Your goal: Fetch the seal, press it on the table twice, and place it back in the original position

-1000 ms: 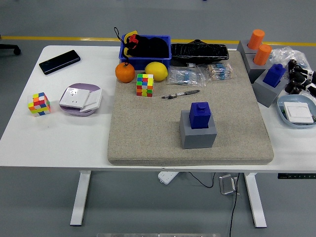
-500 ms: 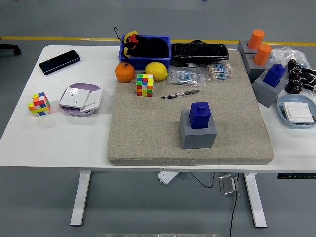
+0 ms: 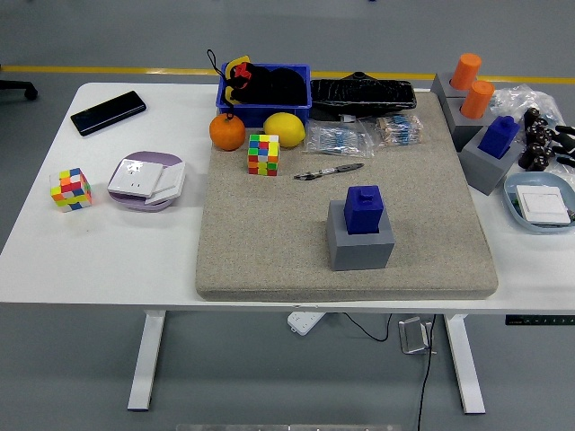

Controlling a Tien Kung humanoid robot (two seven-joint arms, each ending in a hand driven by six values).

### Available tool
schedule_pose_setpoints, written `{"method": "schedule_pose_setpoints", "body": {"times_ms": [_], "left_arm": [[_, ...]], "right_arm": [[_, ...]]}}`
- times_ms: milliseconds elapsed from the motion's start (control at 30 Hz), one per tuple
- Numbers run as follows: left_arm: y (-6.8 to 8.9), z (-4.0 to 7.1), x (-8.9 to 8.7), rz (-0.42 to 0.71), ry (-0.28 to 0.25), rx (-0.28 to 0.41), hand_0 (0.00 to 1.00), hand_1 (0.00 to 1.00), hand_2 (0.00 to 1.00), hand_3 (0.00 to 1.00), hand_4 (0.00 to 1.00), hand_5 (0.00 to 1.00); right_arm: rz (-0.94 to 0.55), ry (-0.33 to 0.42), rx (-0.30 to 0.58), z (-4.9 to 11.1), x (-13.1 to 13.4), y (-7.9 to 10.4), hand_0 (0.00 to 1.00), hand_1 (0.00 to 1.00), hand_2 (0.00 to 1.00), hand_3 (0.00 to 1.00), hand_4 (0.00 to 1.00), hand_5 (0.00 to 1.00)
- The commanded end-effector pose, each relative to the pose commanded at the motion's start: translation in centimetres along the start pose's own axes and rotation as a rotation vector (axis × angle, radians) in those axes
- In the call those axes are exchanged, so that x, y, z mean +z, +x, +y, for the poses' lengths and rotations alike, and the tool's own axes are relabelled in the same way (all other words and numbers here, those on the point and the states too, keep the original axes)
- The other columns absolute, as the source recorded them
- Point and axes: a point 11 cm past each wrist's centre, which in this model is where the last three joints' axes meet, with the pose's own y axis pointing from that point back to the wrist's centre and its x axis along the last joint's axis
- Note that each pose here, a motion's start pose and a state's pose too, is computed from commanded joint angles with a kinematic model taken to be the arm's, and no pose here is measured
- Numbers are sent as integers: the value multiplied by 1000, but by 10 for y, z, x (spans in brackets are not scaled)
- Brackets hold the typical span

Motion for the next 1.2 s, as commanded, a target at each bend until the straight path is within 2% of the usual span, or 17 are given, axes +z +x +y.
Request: {"method": "schedule_pose_setpoints", "body": {"times_ms": [567,1000,1200], "left_arm": [[2,0,0,0,1,3,739,695,684,742,654,311],[5,1,4,1,-7,11,739,695,684,742,654,312],[3,0,0,-1,3,6,739,695,684,742,653,312]], "right_arm": [[-13,2,19,3,6,-2,843,804,791,781,998,619],[-11,15,22,2,0,-1,842,799,790,779,998,611],[-10,17,24,2,0,-1,842,797,788,779,998,593]]}}
